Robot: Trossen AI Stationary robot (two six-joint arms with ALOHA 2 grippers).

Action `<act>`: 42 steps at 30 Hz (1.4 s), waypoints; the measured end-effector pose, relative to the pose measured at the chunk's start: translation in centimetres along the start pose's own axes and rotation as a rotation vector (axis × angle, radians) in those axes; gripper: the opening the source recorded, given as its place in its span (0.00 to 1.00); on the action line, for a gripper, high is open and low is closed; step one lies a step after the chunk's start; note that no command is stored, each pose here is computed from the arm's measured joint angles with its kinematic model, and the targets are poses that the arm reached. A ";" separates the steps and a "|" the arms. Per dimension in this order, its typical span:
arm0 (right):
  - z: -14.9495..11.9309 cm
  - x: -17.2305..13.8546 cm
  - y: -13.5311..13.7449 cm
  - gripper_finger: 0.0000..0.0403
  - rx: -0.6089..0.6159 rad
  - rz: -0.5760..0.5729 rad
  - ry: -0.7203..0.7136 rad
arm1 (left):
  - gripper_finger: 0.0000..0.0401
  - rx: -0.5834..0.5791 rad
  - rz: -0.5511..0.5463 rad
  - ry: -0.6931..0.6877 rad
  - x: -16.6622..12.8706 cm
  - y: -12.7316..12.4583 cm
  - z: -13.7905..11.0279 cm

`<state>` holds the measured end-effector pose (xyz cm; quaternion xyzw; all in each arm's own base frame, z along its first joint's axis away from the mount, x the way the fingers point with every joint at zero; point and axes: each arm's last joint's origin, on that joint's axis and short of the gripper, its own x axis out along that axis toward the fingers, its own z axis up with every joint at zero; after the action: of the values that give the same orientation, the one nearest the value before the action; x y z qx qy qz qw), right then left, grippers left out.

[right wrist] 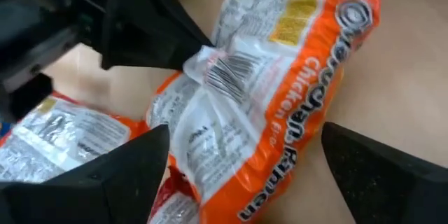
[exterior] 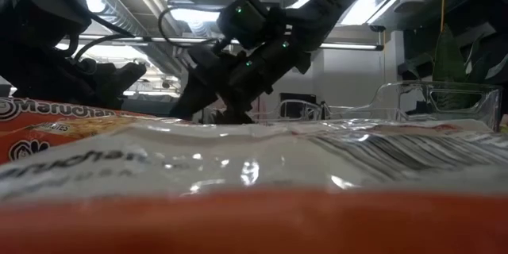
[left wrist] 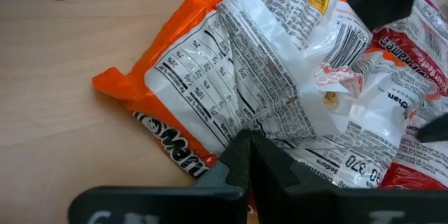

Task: Sort Maruchan noodles
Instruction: Put the orange noodle pack into the left transparent bin

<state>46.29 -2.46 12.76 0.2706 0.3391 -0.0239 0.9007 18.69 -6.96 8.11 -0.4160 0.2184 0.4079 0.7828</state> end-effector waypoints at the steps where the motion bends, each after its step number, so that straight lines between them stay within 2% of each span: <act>1: -0.1 0.2 -0.1 0.88 0.013 -0.001 0.001 | 0.00 0.000 0.000 0.000 0.0 0.0 0.0; 5: -0.6 1.0 -0.5 0.88 0.043 0.009 -0.008 | 0.00 0.000 0.000 -0.001 0.0 0.0 0.0; 10: -0.9 2.1 -0.5 0.88 0.088 0.080 -0.041 | 0.00 -0.001 -0.001 -0.003 0.0 0.0 0.0; 15: -0.9 2.4 -0.6 0.85 0.111 0.085 -0.061 | 0.00 -0.005 -0.005 -0.004 0.0 -0.1 0.0; 18: -1.0 2.5 -0.7 0.77 0.112 0.072 -0.067 | 0.00 -0.008 -0.011 -0.010 0.0 -0.1 0.0; 25: -0.7 2.4 -0.5 0.47 0.116 0.098 -0.076 | 0.00 -0.018 -0.025 -0.021 0.2 -0.6 0.3; 30: -0.8 2.4 -0.6 0.30 0.110 0.111 -0.058 | 0.00 -0.039 -0.046 -0.013 0.1 -1.3 0.5; 35: -1.0 2.4 -0.3 0.22 0.105 0.168 -0.013 | 0.00 -0.080 -0.109 0.065 -1.2 -2.2 1.1; 42: -0.4 1.5 0.2 0.19 0.092 0.174 -0.015 | 0.00 -0.143 -0.207 0.107 -3.9 -3.0 3.3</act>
<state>47.22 -1.84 11.67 0.3400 0.3059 0.0367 0.8885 18.98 -7.00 14.01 -0.5121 0.1862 0.3166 0.7764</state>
